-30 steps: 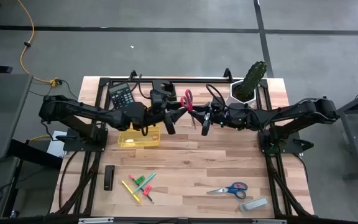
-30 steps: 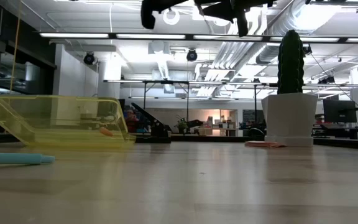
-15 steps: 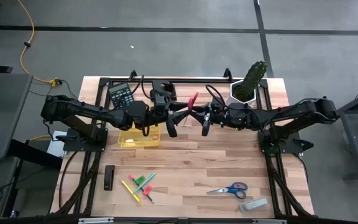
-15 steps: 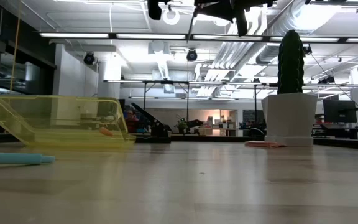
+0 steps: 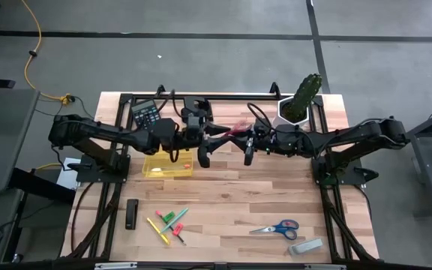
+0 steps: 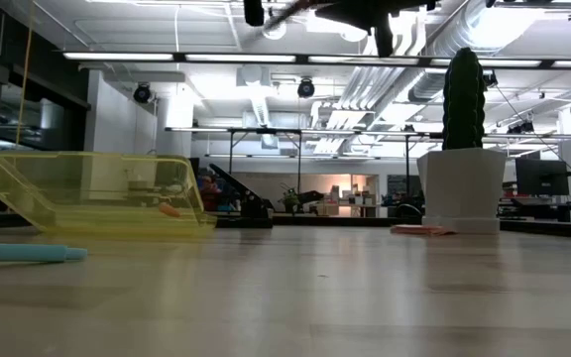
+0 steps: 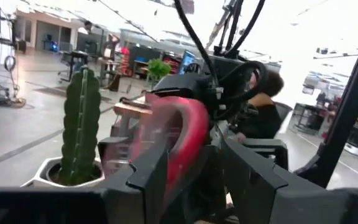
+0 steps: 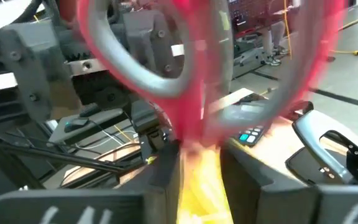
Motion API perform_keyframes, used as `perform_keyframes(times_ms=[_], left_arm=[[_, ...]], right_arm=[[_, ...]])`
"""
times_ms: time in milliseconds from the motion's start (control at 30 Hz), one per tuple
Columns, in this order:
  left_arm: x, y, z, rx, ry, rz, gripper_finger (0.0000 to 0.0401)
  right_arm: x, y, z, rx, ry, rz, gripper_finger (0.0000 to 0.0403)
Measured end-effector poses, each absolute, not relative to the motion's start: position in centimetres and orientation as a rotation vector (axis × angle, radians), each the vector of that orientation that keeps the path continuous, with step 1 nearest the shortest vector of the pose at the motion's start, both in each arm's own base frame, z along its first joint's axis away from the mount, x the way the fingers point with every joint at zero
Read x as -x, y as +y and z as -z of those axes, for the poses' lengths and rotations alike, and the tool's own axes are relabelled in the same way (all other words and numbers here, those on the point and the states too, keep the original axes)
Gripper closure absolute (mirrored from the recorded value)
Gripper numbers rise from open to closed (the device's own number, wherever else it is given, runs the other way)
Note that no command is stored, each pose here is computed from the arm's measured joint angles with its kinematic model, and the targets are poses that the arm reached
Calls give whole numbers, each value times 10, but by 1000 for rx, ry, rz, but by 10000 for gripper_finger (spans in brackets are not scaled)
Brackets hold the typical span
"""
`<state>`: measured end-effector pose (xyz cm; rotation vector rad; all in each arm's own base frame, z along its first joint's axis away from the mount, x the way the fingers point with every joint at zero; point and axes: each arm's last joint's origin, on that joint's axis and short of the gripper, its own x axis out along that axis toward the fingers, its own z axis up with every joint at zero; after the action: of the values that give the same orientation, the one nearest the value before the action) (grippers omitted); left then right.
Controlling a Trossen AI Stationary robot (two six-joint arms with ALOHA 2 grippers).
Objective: Pack school essentials
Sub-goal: Put the red scissors into the yellow supply box
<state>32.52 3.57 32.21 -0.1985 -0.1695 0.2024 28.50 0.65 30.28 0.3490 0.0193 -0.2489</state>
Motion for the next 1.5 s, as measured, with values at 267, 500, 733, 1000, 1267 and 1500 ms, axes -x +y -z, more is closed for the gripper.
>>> perform_keyframes(times_ms=[267, 500, 733, 1000, 1267, 1500], left_arm=[[-325, 42, -319, 196, -145, -218, 261], [-340, 45, -270, 228, 152, -223, 268], [-316, 43, -294, 223, 200, -168, 286], [-229, 43, -365, 103, 68, -340, 305], [-177, 37, -382, 126, -60, -421, 306], [-183, 35, -365, 184, 1, -401, 306]], right_arm=[[-285, 7, -303, -372, 18, 238, 322], [-284, -5, -296, -365, 76, 279, 332], [-282, -6, -296, -313, 110, 260, 345], [-283, -7, -302, -326, 87, 256, 345], [-307, -24, -330, -301, 226, 339, 306], [-347, -50, -298, -409, 424, 397, 227]])
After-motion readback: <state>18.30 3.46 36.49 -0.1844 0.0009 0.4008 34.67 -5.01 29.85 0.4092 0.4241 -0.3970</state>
